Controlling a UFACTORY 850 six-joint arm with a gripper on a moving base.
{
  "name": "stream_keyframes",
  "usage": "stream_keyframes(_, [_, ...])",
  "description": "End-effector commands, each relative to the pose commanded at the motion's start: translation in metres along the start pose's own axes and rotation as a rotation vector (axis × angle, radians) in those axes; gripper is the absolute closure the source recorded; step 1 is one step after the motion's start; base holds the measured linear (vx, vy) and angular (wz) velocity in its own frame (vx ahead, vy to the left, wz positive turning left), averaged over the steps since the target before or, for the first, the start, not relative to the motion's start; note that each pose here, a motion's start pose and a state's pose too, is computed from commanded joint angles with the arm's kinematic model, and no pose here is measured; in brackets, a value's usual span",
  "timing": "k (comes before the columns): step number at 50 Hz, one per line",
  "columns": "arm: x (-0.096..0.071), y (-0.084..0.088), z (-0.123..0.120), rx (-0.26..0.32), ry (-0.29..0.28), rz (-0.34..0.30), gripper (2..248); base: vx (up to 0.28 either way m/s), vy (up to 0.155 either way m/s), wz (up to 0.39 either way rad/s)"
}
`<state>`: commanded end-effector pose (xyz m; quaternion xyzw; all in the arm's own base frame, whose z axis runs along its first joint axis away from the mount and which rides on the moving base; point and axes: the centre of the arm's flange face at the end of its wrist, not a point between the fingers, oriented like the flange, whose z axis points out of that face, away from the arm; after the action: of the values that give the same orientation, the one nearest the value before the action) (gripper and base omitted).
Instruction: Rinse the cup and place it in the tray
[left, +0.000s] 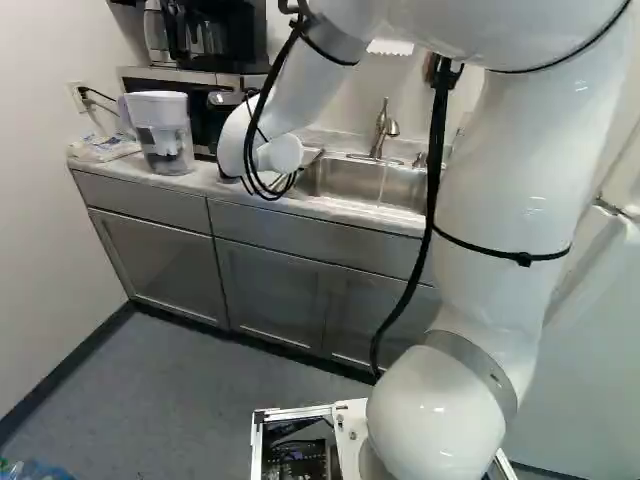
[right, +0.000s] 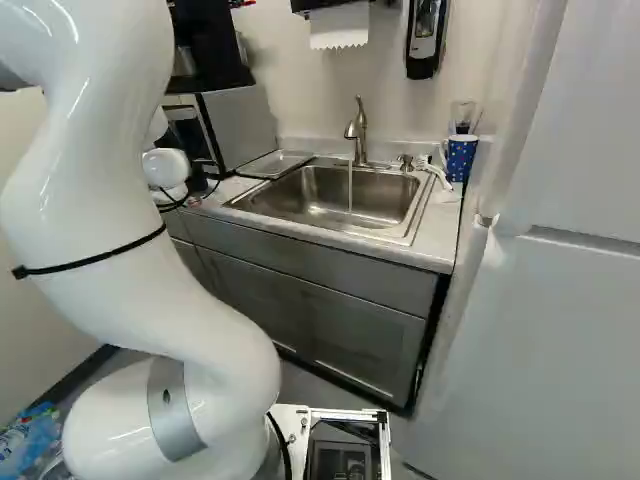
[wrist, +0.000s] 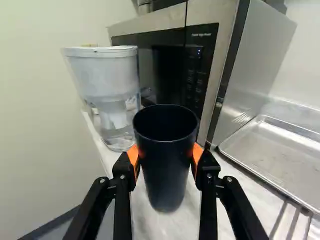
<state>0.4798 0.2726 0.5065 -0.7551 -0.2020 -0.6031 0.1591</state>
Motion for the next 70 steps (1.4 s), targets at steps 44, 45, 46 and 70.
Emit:
stream_keyframes(44, [0.026,0.048,-0.052,-0.092,-0.050,0.023,128,0.000,0.000,0.000])
stream_keyframes(45, [0.027,0.050,-0.053,-0.095,-0.049,0.024,128,0.000,0.000,0.000])
stream_keyframes(46, [0.028,0.051,-0.054,-0.098,-0.047,0.024,128,0.000,0.000,0.000])
stream_keyframes(70, [0.031,0.081,-0.080,-0.162,-0.033,0.039,128,0.000,0.000,0.000])
